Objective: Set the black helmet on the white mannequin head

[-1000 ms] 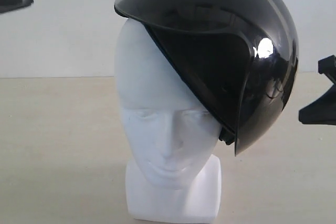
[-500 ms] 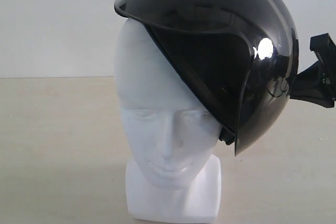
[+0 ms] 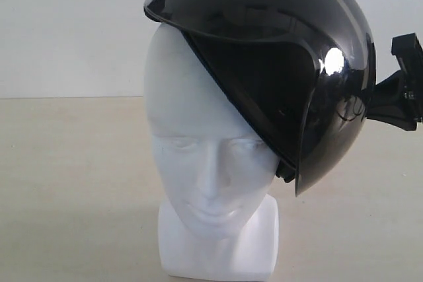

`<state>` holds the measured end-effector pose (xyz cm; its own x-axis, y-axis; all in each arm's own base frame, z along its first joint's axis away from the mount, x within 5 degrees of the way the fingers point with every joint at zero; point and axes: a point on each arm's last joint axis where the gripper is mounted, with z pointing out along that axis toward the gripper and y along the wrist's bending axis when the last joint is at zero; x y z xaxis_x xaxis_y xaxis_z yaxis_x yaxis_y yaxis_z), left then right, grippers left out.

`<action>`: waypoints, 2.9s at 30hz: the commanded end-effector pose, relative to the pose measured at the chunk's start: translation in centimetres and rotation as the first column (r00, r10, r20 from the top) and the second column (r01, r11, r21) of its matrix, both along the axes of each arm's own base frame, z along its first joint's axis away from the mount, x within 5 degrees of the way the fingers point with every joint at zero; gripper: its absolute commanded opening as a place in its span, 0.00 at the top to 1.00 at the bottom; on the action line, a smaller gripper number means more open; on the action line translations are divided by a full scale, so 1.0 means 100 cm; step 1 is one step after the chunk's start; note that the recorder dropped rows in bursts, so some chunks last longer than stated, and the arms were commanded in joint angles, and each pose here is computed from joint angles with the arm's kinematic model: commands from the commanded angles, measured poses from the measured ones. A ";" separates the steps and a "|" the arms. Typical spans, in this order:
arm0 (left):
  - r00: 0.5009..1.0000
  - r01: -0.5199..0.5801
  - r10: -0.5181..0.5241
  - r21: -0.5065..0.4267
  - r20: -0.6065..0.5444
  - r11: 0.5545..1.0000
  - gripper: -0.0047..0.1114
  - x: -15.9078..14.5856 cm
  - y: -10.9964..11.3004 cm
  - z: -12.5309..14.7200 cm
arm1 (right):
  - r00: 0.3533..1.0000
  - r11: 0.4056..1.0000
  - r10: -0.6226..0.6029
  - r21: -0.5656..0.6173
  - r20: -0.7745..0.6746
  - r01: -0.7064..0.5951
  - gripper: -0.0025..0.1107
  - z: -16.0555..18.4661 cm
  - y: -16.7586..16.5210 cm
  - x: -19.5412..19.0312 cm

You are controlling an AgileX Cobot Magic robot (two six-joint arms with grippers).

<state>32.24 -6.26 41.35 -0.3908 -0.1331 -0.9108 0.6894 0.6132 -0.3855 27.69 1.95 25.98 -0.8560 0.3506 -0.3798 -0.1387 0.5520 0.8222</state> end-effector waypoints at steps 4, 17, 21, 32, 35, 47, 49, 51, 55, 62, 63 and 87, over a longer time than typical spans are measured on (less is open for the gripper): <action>0.997 0.061 -0.060 -0.017 0.044 0.998 0.92 0.008 -0.006 0.023 | 0.998 0.998 0.054 0.016 -0.016 -0.054 0.98 -0.002 0.011 0.000; 0.993 0.121 -0.121 -0.020 -0.009 0.993 0.92 0.012 0.004 0.010 | 0.999 0.995 0.041 -0.089 -0.034 -0.044 0.98 -0.007 0.014 0.000; 0.985 0.151 -0.154 -0.035 -0.078 0.988 0.92 0.020 0.025 -0.007 | 0.999 0.994 0.039 -0.099 -0.034 -0.042 0.98 -0.008 0.014 0.000; 0.969 0.101 -0.119 -0.091 -0.216 0.991 0.92 0.041 0.045 -0.053 | 0.999 0.993 0.020 -0.114 -0.025 -0.023 0.98 -0.009 0.012 0.002; 0.968 0.114 -0.130 -0.087 -0.215 0.990 0.92 0.041 0.041 -0.053 | 1.000 0.994 0.019 -0.110 -0.021 -0.021 0.98 -0.008 0.012 0.002; 0.975 0.174 -0.190 -0.131 -0.116 0.976 0.92 0.024 0.016 -0.020 | 0.996 0.996 0.085 0.013 0.025 -0.085 0.98 0.002 0.020 -0.001; 0.972 0.203 -0.214 -0.115 -0.096 0.972 0.92 0.022 0.007 -0.013 | 0.996 0.997 0.081 0.012 0.034 -0.081 0.98 0.004 0.020 -0.002; 0.968 0.224 -0.232 -0.085 -0.095 0.971 0.92 0.021 0.001 -0.013 | 0.996 0.997 0.077 0.007 0.044 -0.077 0.98 0.007 0.020 -0.003; 0.961 0.253 -0.256 -0.045 -0.107 0.966 0.92 0.019 -0.008 -0.017 | 0.995 0.997 0.072 0.004 0.066 -0.072 0.98 0.012 0.021 -0.005; 0.959 0.258 -0.262 -0.045 -0.107 0.965 0.92 0.018 -0.010 -0.017 | 0.993 0.996 0.079 0.027 0.085 -0.081 0.98 0.017 0.022 -0.007; 0.959 0.258 -0.262 -0.045 -0.107 0.965 0.92 0.018 -0.010 -0.017 | 0.992 0.996 0.084 0.032 0.093 -0.088 0.98 0.018 0.022 -0.007; 0.946 0.253 -0.262 -0.070 -0.190 0.965 0.92 0.017 -0.010 -0.041 | 0.971 0.991 0.087 0.082 0.221 -0.108 0.98 0.051 0.027 -0.022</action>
<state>34.10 -7.08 37.39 -0.5752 -0.0431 -0.8169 0.7364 0.4077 -0.5399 25.60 4.57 30.53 -0.7969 0.3133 -0.5166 -0.3467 0.4633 0.8156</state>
